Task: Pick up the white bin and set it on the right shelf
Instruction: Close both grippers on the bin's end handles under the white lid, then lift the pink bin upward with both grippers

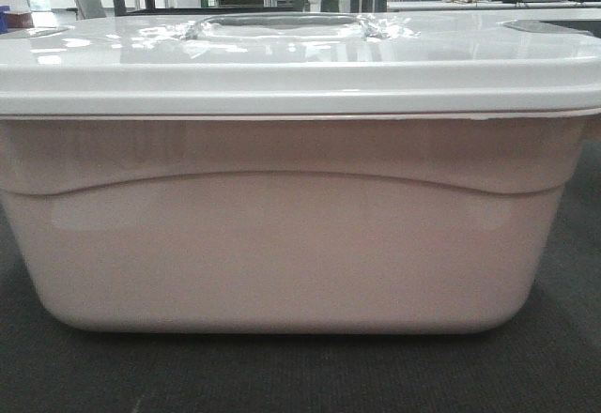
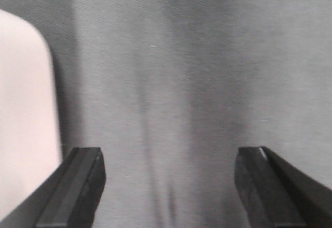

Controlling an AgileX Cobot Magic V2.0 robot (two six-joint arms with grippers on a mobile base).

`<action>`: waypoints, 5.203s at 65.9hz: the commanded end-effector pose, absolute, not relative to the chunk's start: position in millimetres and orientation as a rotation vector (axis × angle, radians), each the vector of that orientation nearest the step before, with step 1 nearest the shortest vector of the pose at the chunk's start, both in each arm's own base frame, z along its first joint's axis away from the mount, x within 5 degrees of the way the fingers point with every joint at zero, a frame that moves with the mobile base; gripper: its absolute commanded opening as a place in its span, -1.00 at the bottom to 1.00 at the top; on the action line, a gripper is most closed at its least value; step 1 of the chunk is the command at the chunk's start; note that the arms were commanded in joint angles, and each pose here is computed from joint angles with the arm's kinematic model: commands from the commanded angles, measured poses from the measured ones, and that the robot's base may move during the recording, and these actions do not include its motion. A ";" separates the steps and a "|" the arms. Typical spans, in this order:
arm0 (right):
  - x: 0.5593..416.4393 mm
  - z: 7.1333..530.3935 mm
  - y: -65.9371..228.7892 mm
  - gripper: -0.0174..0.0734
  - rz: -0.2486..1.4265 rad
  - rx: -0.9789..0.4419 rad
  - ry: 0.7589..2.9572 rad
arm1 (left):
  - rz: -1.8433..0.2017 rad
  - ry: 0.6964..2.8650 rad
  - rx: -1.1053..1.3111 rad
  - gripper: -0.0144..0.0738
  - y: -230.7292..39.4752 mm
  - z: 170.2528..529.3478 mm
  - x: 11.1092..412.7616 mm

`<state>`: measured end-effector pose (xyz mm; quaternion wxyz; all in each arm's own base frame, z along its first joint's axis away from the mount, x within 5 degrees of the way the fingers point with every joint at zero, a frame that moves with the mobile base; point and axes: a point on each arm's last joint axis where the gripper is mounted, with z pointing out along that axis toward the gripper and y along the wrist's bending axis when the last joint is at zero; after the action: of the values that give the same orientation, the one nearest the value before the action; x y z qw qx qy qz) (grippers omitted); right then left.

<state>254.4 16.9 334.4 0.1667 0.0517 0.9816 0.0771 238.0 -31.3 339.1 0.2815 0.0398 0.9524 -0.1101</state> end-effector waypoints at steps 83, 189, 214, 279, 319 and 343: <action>271.2 323.4 12.3 0.76 1.299 0.026 2.457 | -1.267 2.369 0.147 0.16 -9.5 318.2 289.8; 260.5 308.4 48.5 0.76 1.445 -0.118 2.457 | -1.323 2.363 0.282 0.16 -47.4 315.8 258.8; 259.2 308.4 55.3 0.76 1.456 -0.150 2.464 | -1.374 2.416 0.326 0.16 -61.1 302.5 264.8; 259.2 308.5 55.6 0.67 1.457 -0.153 2.462 | -1.415 2.395 0.329 0.16 -63.0 303.8 264.9; 259.2 308.6 55.7 0.29 1.459 -0.153 2.461 | -1.424 2.396 0.360 0.00 -68.3 303.9 263.4; 259.2 308.6 55.7 0.29 1.459 -0.153 2.461 | -1.416 2.394 0.364 -0.16 -68.2 303.7 263.7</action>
<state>272.3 46.4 283.9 0.1509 -0.0078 0.8837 0.4431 275.0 -57.4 281.7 0.1783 0.0881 0.8741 -0.4432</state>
